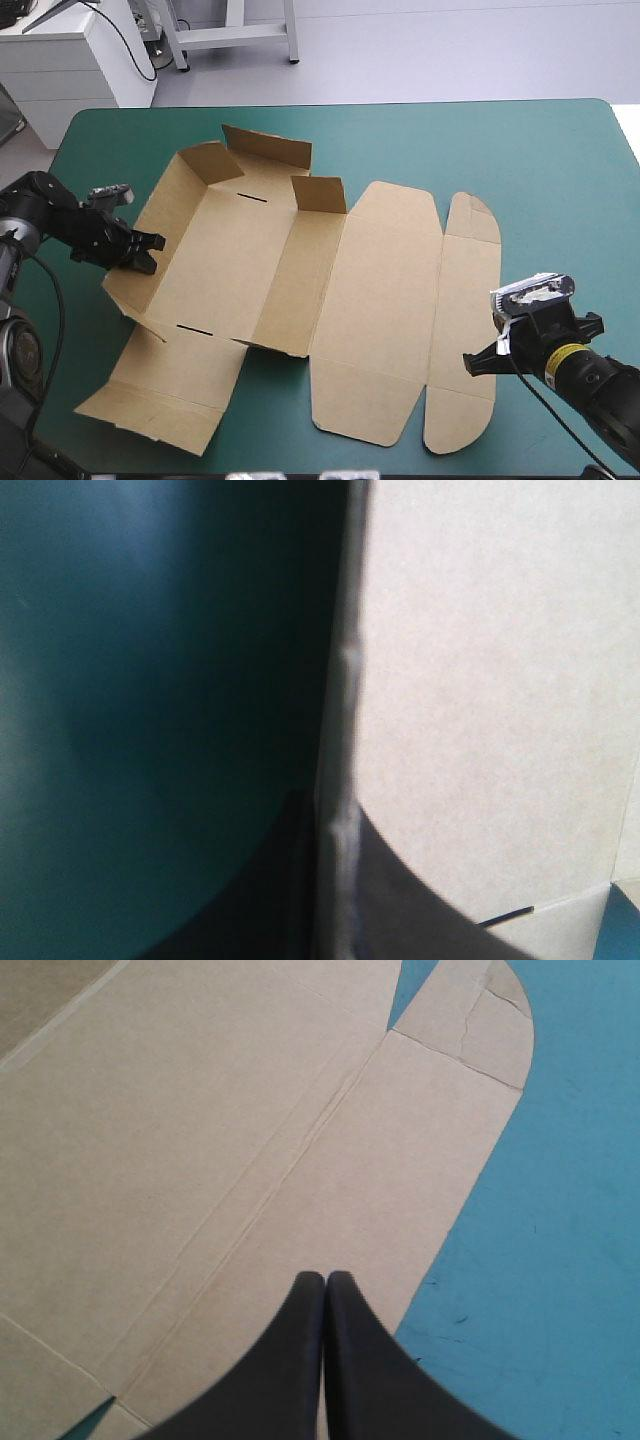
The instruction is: Fold the box
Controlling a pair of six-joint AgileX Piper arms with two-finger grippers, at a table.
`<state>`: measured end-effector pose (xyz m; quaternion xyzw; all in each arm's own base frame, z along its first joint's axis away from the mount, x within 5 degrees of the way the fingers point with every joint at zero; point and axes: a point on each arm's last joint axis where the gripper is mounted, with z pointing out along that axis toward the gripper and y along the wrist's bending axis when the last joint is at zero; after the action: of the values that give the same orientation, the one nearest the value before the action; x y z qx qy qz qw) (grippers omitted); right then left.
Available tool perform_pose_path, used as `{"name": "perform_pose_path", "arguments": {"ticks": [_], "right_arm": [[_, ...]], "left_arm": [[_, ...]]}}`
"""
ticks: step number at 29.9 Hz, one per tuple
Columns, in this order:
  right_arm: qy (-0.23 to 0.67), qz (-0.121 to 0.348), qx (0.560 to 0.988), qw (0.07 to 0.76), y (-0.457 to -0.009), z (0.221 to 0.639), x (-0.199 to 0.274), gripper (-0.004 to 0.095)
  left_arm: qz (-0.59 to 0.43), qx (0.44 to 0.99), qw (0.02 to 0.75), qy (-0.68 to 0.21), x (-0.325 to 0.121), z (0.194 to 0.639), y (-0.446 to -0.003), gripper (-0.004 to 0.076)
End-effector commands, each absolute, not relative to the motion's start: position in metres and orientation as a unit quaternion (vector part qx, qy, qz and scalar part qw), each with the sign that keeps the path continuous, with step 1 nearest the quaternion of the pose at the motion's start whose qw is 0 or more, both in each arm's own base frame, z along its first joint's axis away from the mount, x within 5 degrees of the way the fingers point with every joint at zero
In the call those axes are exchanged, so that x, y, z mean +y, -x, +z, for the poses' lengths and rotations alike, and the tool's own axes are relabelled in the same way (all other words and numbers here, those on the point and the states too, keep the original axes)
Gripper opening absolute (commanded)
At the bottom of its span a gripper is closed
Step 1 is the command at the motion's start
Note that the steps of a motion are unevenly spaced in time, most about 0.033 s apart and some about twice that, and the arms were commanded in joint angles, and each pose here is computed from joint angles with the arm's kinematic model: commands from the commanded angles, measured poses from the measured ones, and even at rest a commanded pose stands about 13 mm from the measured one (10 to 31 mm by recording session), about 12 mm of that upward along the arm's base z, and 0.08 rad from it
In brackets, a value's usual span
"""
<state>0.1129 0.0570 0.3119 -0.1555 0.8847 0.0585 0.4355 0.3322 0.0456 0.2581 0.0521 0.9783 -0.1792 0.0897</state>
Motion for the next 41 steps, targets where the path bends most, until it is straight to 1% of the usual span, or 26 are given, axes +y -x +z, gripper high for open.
{"name": "perform_pose_path", "arguments": {"ticks": [1, 4, 8, 10, 13, 16, 18, 20, 25, 28, 30, 32, 33, 37, 41], "right_arm": [[0.16, 0.063, 0.866, 0.469, -0.115, 0.324, 0.057, -0.0021], [0.16, 0.065, 0.866, 0.47, -0.115, 0.325, 0.058, -0.0021], [0.158, 0.062, 0.869, 0.465, -0.115, 0.324, 0.057, -0.0021], [0.158, 0.062, 0.869, 0.465, -0.115, 0.324, 0.057, -0.0021], [0.156, 0.064, 0.869, 0.465, -0.115, 0.324, 0.057, -0.0021], [0.153, 0.067, 0.87, 0.463, -0.115, 0.323, 0.057, -0.0021], [0.153, 0.068, 0.87, 0.463, -0.115, 0.323, 0.057, -0.0021], [0.152, 0.07, 0.871, 0.462, -0.114, 0.323, 0.058, -0.0021], [0.15, 0.076, 0.873, 0.459, -0.114, 0.323, 0.058, -0.0021], [0.15, 0.076, 0.873, 0.459, -0.114, 0.323, 0.058, -0.0021], [0.148, 0.078, 0.873, 0.458, -0.114, 0.323, 0.059, -0.0021], [0.148, 0.079, 0.873, 0.457, -0.114, 0.323, 0.059, -0.0021], [0.148, 0.079, 0.873, 0.457, -0.114, 0.323, 0.059, -0.0021], [0.148, 0.08, 0.874, 0.457, -0.114, 0.323, 0.059, -0.0021], [0.147, 0.081, 0.873, 0.457, -0.114, 0.323, 0.059, -0.0021]], "left_arm": [[-0.163, 0.971, 0.143, -0.097, 0.03, 0.314, -0.328, -0.0008], [-0.125, 0.965, 0.169, -0.159, 0.001, 0.336, -0.335, -0.0008], [-0.002, 0.943, 0.172, -0.284, -0.046, 0.353, -0.336, -0.0008], [0.059, 0.916, 0.168, -0.359, -0.068, 0.356, -0.334, -0.0008], [0.148, 0.854, 0.167, -0.469, -0.102, 0.36, -0.33, -0.0008], [0.223, 0.797, 0.208, -0.521, -0.125, 0.367, -0.331, -0.0008], [0.244, 0.764, 0.255, -0.539, -0.14, 0.373, -0.333, -0.0008], [0.244, 0.736, 0.306, -0.552, -0.155, 0.378, -0.335, -0.0008], [0.247, 0.678, 0.389, -0.573, -0.182, 0.389, -0.334, -0.0008], [0.26, 0.654, 0.399, -0.587, -0.194, 0.392, -0.329, -0.0008], [0.256, 0.66, 0.396, -0.585, -0.197, 0.391, -0.325, -0.0008], [0.239, 0.678, 0.4, -0.568, -0.202, 0.391, -0.32, -0.0008], [0.241, 0.676, 0.401, -0.57, -0.204, 0.391, -0.318, -0.0008], [0.277, 0.639, 0.419, -0.583, -0.216, 0.391, -0.304, -0.0008], [0.326, 0.604, 0.416, -0.597, -0.225, 0.38, -0.29, -0.0008]]}}
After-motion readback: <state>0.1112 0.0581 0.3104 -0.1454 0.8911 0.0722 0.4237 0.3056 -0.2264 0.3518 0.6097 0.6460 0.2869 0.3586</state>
